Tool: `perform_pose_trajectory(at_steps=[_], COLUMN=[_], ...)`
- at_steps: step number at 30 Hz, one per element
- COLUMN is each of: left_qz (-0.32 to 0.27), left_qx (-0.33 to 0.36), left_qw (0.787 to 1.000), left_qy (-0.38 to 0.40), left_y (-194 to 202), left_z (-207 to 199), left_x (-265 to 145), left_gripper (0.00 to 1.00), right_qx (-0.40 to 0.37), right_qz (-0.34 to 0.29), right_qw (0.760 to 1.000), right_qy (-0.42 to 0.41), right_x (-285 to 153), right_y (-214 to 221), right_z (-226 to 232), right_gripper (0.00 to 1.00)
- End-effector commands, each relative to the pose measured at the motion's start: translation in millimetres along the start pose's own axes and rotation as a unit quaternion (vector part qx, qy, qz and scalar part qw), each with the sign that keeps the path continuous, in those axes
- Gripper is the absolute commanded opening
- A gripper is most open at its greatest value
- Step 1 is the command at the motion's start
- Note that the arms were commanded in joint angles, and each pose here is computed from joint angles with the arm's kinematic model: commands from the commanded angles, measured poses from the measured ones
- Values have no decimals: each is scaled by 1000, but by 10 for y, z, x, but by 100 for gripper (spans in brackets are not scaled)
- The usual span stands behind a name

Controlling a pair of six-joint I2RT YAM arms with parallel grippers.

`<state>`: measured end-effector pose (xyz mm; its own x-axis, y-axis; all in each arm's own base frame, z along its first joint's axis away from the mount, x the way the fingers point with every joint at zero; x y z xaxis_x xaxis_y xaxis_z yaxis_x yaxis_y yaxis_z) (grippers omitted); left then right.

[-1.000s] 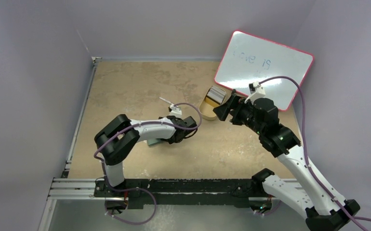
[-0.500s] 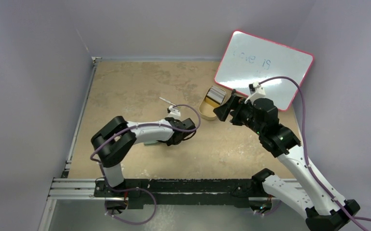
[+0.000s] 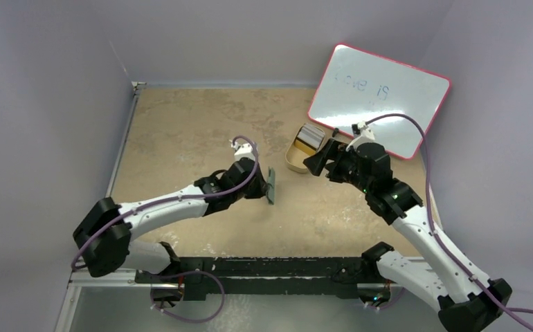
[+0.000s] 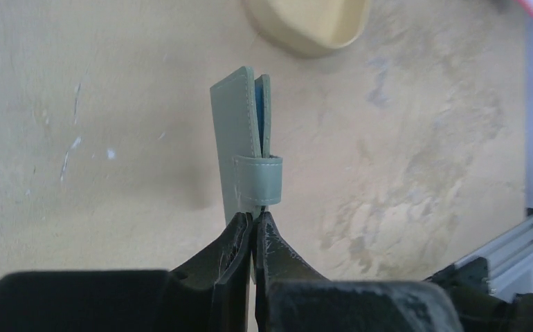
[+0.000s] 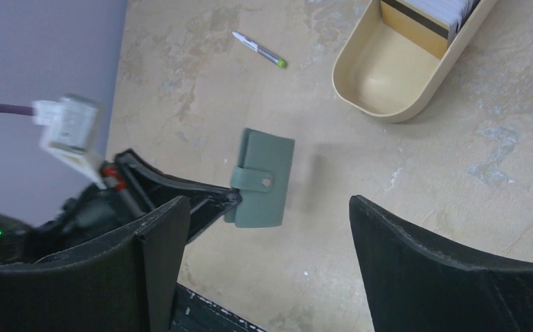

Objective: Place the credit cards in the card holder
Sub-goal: Turn over the card holder at the center of the board.

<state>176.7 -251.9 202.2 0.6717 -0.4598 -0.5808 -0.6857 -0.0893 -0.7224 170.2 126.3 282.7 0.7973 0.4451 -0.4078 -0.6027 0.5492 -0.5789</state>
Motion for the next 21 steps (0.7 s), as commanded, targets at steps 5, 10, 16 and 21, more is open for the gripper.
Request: perform_pose_trajectory(at_steps=[5,10,16,21], left_qz=[77,72,52,71], left_qx=[-89,-72,-38,-32], left_qw=[993,992,995,995], left_qy=[4,-76,-78,-59], left_y=[609,576,304,272], left_z=[424,578,458,350], left_x=[364,259,167,317], left_gripper=[7,27,39,41], right_qx=[2,18,36,37], right_qz=[71,116,147,175], right_qw=[997,993,988,984], right_qy=[12,1,-21,-14], right_x=[362,550,787,1026], right_y=[271,494,656,743], right_z=[-202,-368,-462,-530], right_gripper=[72,58,57,57])
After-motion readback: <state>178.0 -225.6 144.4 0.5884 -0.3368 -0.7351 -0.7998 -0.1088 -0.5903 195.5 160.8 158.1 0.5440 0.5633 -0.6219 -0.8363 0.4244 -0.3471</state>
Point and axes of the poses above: each gripper's point midway between its finger pads, its own x axis out along the fingers, its own z axis along the line the jaws close on, y = z × x, the point moved 10 cm from there along -x, back along the fingers, and after that the axes turned 10 degrees about x, right-handed, at the moved point
